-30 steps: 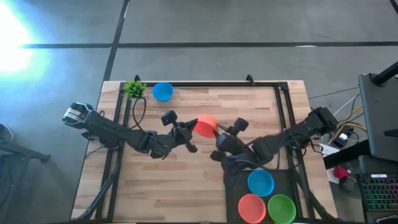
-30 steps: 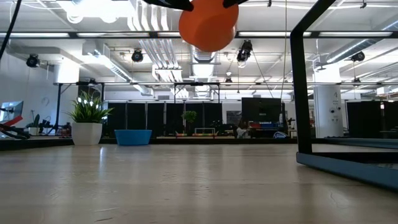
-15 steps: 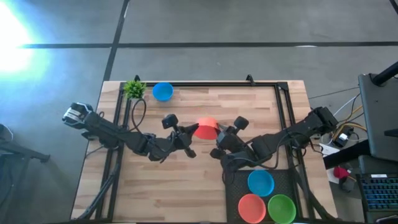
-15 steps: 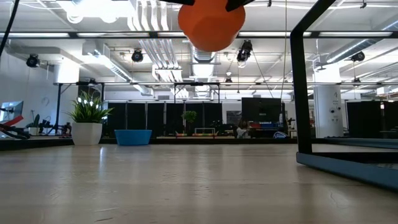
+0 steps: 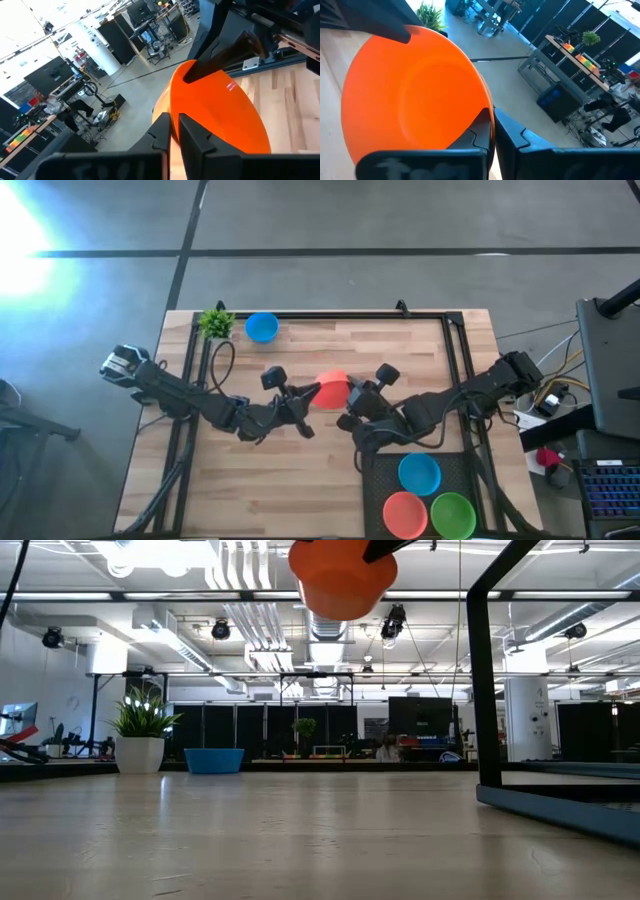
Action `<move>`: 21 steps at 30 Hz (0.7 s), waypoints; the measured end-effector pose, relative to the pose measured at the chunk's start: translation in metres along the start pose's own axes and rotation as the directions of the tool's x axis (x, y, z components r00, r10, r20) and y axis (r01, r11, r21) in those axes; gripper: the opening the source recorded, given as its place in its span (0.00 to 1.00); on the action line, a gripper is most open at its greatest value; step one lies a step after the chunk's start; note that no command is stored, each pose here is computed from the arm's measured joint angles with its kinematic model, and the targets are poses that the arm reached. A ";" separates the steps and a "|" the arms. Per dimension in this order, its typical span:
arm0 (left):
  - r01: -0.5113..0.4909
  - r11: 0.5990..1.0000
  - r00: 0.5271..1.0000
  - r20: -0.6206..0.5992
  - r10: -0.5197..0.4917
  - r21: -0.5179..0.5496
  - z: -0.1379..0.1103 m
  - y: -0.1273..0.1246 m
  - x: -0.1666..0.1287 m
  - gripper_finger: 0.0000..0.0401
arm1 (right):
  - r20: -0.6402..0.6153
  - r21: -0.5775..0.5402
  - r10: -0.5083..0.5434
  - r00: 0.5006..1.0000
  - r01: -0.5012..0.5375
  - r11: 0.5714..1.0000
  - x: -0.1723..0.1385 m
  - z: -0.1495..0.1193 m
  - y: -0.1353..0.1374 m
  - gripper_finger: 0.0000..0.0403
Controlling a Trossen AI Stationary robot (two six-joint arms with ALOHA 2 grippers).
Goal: Pick & Place Mini bowls
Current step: Stack the orange bowl on the orange bowl on the shelf
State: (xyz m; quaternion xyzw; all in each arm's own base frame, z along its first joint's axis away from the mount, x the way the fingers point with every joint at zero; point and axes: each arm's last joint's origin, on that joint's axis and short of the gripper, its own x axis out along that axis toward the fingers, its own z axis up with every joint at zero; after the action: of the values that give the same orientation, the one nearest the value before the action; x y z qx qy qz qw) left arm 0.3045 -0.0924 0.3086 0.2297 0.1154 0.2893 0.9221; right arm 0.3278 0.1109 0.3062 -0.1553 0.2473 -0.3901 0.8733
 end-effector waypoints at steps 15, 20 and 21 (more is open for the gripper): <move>0.013 1.000 1.000 0.010 -0.013 0.001 0.002 -0.003 -0.008 0.19 | -0.015 -0.011 -0.008 1.000 0.008 1.000 0.003 -0.001 -0.005 0.02; 0.025 1.000 0.999 0.021 -0.025 0.001 0.005 -0.007 -0.016 0.19 | -0.029 -0.040 -0.018 0.999 0.016 0.999 0.001 -0.001 -0.013 0.02; 0.029 1.000 0.999 0.023 -0.029 0.002 0.005 -0.007 -0.017 0.19 | -0.027 -0.033 -0.017 0.999 0.016 0.999 0.000 0.000 -0.016 0.02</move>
State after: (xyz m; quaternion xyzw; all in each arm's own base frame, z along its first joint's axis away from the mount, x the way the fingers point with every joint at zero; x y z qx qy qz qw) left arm 0.2961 -0.1099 0.3110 0.2321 0.1082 0.2733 0.9272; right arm 0.3182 0.1006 0.3134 -0.1664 0.2643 -0.3950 0.8639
